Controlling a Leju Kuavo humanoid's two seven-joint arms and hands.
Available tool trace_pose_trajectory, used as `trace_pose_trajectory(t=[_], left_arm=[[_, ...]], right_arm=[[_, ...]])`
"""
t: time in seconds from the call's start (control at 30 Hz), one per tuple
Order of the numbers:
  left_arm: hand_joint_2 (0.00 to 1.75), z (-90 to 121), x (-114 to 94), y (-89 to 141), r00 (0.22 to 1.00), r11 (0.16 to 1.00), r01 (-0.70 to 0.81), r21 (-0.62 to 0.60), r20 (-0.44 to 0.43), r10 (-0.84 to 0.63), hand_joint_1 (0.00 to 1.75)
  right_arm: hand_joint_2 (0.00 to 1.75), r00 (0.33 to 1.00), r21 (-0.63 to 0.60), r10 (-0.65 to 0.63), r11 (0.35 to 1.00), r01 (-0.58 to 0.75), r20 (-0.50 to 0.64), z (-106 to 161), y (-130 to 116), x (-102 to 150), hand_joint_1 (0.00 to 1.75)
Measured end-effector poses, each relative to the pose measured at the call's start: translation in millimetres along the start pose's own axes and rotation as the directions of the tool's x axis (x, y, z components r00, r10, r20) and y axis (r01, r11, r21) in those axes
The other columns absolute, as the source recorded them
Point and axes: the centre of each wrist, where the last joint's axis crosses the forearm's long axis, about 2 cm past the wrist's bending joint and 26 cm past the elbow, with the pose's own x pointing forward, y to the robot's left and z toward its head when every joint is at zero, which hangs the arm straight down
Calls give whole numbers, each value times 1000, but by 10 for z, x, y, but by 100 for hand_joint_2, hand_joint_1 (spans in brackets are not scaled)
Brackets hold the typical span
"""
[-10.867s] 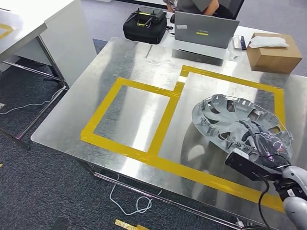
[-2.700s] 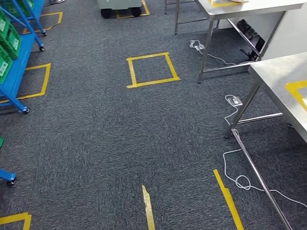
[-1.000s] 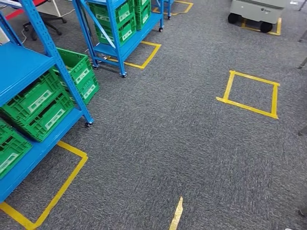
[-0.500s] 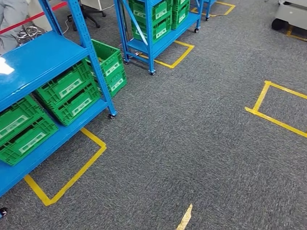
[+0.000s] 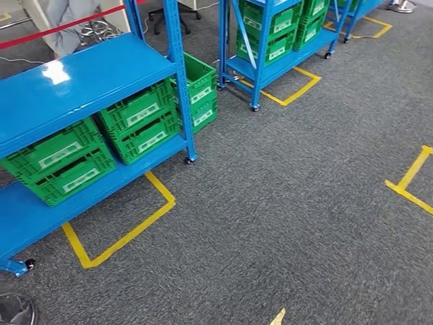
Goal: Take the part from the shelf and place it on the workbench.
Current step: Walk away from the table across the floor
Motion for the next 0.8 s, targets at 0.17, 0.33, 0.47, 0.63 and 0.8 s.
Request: trace_pose_trajectory(t=[0.17,0.33,0.47,0.63,0.8], left_arm=[[0,1,0,-3,1000,1000,-1,0,0,1,0],[0,-18,27,2,1000,1000,1,1,7,-1,0],[0,12,-16,-4,1000,1000,-4,2,-3,4,0],[0,7,-16,29,1000,1000,2,8,0,-2,0],[0,-12,17,24,1000,1000,-2,8,7,2,0]], right_arm=[[0,1000,0,0,1000,0,1,-5,2,1,0],[0,1000,0,0,1000,0,-2,1,-1,-16,0],[0,1000,0,0,1000,0,3,0,-2,-14,0],[0,1000,8,3,1000,-3,12,-10,13,6,0],[0,1000,14,6,1000,-7,24,-16,16,25,0]])
